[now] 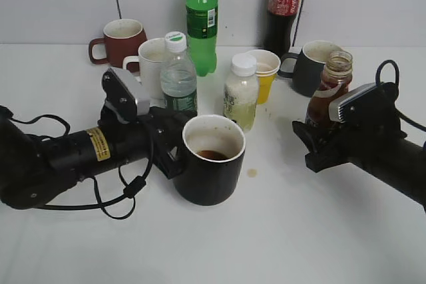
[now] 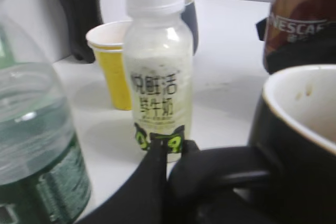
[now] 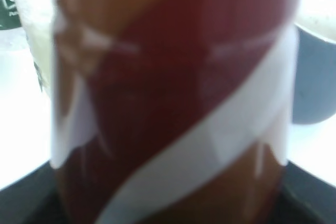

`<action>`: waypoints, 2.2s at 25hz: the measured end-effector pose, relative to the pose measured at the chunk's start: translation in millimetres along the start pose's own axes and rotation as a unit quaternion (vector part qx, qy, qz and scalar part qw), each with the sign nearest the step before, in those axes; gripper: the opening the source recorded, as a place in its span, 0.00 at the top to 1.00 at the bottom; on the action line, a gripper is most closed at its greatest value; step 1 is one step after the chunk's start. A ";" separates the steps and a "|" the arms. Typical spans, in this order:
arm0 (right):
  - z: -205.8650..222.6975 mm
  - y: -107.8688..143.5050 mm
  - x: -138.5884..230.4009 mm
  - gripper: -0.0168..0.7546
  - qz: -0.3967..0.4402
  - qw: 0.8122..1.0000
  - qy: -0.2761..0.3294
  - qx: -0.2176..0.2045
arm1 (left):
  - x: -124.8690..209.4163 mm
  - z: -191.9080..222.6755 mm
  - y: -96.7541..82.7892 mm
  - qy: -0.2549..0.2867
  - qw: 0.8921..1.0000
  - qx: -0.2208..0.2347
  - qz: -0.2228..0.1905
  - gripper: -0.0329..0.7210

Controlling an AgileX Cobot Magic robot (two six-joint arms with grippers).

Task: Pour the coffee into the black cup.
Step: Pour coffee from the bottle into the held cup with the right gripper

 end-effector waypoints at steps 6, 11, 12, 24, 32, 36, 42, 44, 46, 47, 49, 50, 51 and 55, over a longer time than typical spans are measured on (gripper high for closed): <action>-1.0 1.1 -2.8 0.33 -0.003 1.000 -0.004 -0.004 | 0.2 0.0 -0.1 0.001 1.000 -0.003 -0.002 0.89; -1.0 1.7 -2.9 0.33 -0.005 1.000 -0.004 -0.006 | 0.3 0.0 0.0 0.001 1.000 -0.004 -0.003 0.89; -1.0 1.8 -2.9 0.33 -0.006 1.000 -0.004 -0.007 | 0.3 0.0 0.0 0.001 1.000 -0.004 -0.003 0.89; -0.8 8.1 -3.3 0.33 -0.032 0.999 -0.006 -0.026 | 8.9 -7.7 2.2 0.018 0.999 -0.032 -0.025 0.89; 4.6 10.0 -9.8 0.33 -0.048 0.998 -0.020 -0.039 | 10.4 -9.0 4.7 0.021 0.998 -0.042 -0.030 0.89; 9.1 8.7 -15.8 0.33 -0.075 0.996 -0.032 -0.038 | 10.7 -9.5 8.8 0.022 0.997 -0.058 -0.037 0.89; 15.6 9.3 -49.4 0.33 -0.127 0.988 -0.083 -0.040 | 0.5 -12.9 16.9 0.011 0.997 -0.071 -0.017 0.89; 18.1 13.5 -58.5 0.33 -0.156 0.983 -0.092 -0.040 | -5.0 -14.0 19.2 0.003 0.997 -0.076 -0.013 0.89; 22.6 21.8 -66.3 0.33 -0.191 0.976 -0.092 -0.040 | -6.5 -14.1 19.3 0.001 0.997 -0.076 -0.011 0.89; 26.0 28.1 -69.4 0.33 -0.211 0.972 -0.088 -0.043 | -6.5 -14.1 18.9 0.001 0.997 -0.074 -0.010 0.89; 29.9 36.8 -74.7 0.33 -0.250 0.963 -0.090 -0.042 | -6.6 -14.4 19.0 0.002 0.997 -0.074 -0.009 0.89; 31.4 40.6 -77.3 0.33 -0.267 0.958 -0.094 -0.039 | -7.9 -14.7 18.6 0.001 0.997 -0.073 -0.007 0.89; 32.2 43.7 -78.9 0.33 -0.283 0.954 -0.095 -0.037 | -9.3 -14.9 18.6 -0.001 0.997 -0.072 -0.006 0.89; 32.9 51.1 -83.2 0.33 -0.339 0.935 -0.101 -0.022 | -16.7 -15.8 18.8 -0.010 0.997 -0.070 0.001 0.89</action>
Point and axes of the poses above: a point on each arm's last joint axis where the gripper is mounted, z pointing out along that axis toward the gripper, y along the wrist's bending axis when the last joint is at zero, x = y × z, the point moved 4 cm from there along z, pointing out along that axis toward the gripper, and after that the axes turned 6 degrees about z, right-handed, at the moved point
